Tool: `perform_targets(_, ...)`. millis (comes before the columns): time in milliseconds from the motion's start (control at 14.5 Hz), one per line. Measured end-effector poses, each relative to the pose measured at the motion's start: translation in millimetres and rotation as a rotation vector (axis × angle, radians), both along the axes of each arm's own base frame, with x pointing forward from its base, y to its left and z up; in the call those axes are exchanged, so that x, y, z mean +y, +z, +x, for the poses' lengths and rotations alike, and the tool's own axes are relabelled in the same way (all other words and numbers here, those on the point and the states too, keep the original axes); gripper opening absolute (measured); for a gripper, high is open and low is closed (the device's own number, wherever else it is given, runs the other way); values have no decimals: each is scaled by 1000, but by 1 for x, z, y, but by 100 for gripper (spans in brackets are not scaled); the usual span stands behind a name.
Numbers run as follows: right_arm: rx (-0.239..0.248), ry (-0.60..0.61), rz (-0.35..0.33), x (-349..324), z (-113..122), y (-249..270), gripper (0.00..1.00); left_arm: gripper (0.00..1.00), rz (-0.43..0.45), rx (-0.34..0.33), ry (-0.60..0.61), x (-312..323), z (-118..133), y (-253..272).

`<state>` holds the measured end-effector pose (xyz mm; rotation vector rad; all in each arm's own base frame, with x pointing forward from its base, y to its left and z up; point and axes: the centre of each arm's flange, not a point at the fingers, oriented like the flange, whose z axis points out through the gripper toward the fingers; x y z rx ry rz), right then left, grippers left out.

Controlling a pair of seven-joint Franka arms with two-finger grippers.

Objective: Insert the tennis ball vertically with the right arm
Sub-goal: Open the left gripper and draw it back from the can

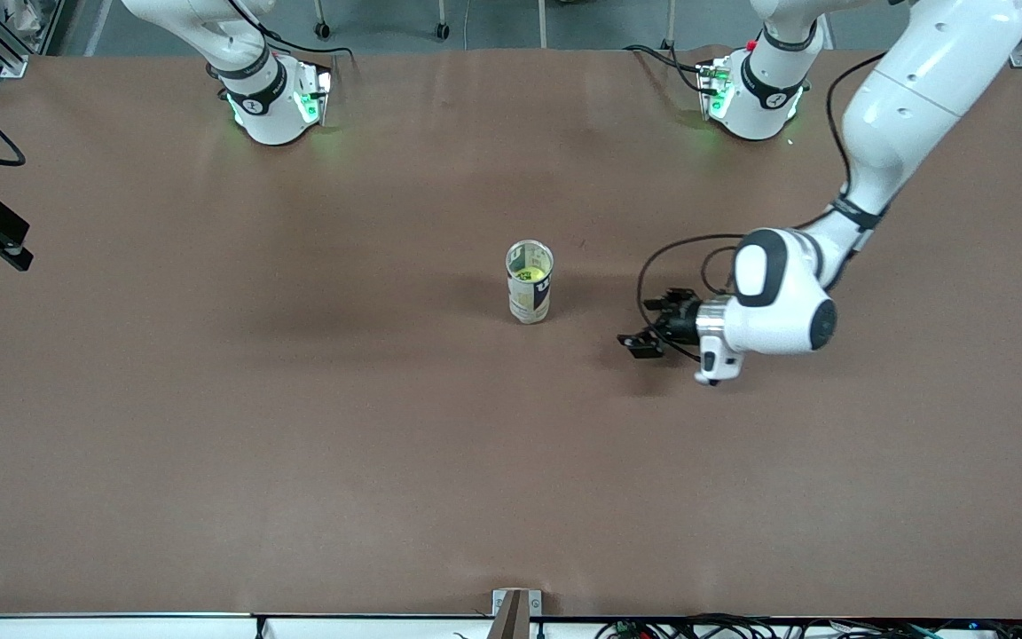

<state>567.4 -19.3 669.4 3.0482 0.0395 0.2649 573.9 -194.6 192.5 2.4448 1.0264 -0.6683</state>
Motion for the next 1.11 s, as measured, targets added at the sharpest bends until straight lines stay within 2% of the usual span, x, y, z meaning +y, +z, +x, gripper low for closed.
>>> perform_targets(207,0,0,0,0,0,0,100,100,108,-102,-128,38,40,38)
perform_targets(415,-1,0,0,0,0,0,100,100,229,-154,-259,66,74,93)
perform_targets(553,-1,0,0,0,0,0,100,100,277,-206,-341,102,94,135)
perform_targets(622,-1,0,0,0,0,0,100,100,286,-253,-393,133,102,164)
perform_targets(898,-1,1,0,0,0,0,100,100,325,-404,-485,209,101,243)
perform_targets(1106,-1,1,0,0,0,0,100,100,373,-437,-500,205,88,290)
